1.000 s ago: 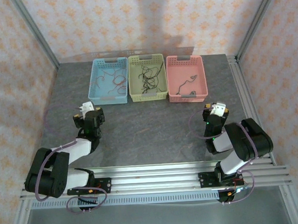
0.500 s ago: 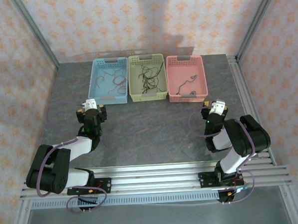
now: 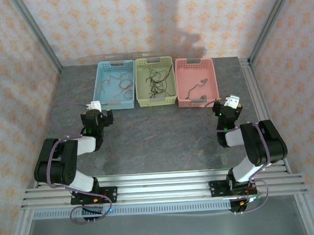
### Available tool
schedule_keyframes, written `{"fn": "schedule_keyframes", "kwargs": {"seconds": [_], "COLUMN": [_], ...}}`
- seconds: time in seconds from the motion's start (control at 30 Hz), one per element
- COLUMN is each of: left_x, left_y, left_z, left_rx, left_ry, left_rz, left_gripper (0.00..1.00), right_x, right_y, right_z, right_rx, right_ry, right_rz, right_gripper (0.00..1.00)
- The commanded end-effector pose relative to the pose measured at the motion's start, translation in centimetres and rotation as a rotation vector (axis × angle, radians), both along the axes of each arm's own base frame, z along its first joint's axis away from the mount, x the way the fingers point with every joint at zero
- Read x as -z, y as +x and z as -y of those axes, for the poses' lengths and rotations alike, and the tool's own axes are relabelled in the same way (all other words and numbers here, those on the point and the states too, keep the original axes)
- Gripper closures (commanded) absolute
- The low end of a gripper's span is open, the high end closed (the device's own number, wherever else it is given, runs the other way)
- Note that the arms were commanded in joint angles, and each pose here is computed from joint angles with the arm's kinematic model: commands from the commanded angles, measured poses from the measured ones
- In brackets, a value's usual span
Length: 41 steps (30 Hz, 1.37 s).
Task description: Untangle the cables
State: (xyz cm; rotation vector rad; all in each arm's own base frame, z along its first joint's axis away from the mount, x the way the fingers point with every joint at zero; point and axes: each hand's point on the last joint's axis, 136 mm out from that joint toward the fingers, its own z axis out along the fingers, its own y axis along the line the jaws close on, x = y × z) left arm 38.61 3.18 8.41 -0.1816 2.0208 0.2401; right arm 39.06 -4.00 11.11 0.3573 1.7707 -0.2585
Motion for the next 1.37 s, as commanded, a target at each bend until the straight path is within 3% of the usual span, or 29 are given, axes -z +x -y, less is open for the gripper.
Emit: {"fn": "schedule_keyframes", "kwargs": {"seconds": [0.0,0.03,0.07,0.1,1.33], "left_x": [-1.13,-1.11,-1.1,-1.12,-1.11], "left_y": [0.79,0.77,0.76,0.78,0.75], "left_z": [0.72,0.74,0.75,0.75,0.69], "left_rx": [0.033,0.034,0.034,0.034,0.032], "left_ry": [-0.023,-0.024,-0.024,-0.024,-0.024], "left_rz": [0.051,0.051,0.05,0.051,0.051], "left_gripper": [0.0,0.0,0.0,0.0,0.0], "right_x": [1.51,1.48,1.42,1.41,1.29], "right_y": [-0.27,-0.26,-0.3,-0.34,-0.51], "right_z": [0.22,0.23,0.22,0.24,0.46], "right_rx": [-0.001,-0.002,-0.002,-0.001,0.011], "right_ry": [0.052,0.052,0.052,0.053,0.052], "right_rz": [-0.07,-0.068,-0.065,-0.064,-0.055], "right_gripper": [0.16,0.15,0.02,0.0,0.01]}}
